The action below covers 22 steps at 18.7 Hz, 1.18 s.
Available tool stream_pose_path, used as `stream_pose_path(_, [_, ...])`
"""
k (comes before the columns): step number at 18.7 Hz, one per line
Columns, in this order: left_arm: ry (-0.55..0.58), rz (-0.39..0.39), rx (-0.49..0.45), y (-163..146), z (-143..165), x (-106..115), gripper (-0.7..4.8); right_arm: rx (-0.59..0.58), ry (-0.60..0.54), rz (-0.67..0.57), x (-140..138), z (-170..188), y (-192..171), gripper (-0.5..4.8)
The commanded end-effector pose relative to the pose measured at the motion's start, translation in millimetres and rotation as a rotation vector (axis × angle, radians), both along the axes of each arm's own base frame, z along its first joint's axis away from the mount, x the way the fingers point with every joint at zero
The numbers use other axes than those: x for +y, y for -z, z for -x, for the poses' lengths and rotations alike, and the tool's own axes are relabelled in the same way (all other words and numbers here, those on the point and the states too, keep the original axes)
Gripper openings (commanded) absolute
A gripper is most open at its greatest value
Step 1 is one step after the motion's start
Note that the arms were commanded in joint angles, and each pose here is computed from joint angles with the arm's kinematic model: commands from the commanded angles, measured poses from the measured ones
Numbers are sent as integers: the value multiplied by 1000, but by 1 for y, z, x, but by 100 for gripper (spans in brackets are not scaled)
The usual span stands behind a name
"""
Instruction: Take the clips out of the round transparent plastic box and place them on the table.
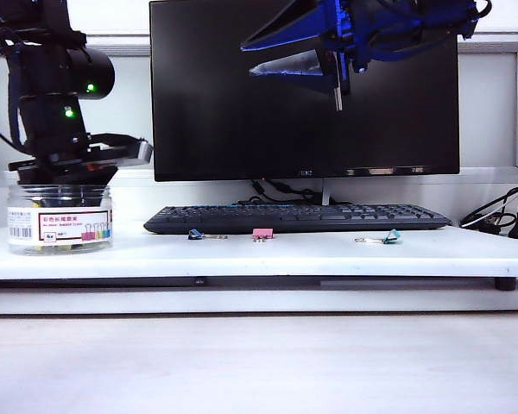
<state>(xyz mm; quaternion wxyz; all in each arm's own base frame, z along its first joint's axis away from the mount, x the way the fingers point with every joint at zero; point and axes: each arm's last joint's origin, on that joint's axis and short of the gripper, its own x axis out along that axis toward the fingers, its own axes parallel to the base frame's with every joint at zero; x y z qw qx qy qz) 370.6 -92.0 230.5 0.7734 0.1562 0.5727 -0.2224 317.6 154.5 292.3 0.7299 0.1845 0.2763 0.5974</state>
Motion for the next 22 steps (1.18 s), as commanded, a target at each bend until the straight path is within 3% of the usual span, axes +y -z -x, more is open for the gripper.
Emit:
stream_pose_path(1, [5,11,1,6,-3,-1,144,-33,-10,-13,0,1,-5,148])
stream_pose_path(3, [5,13,-6,5,-4,-1,131,-35,-10,-14,1,0,-5,148])
stream_pose_path(4, [5,13,-6,6,-4,-1,26,-36,-10,-14,1,0,-5,148])
stream_pose_path(5, [4,13,-8,5,-4,-1,-6,-35,-10,-14,1,0,-5,148])
stream_pose_path(13, [-16,17,-28,-3,-2,0,-6,-35,-10,-14,1,0,-5,148])
stream_pose_path(22, [-19,51,-123,-57,28,7,-6,-28,-10,-11,0,1,-5,148])
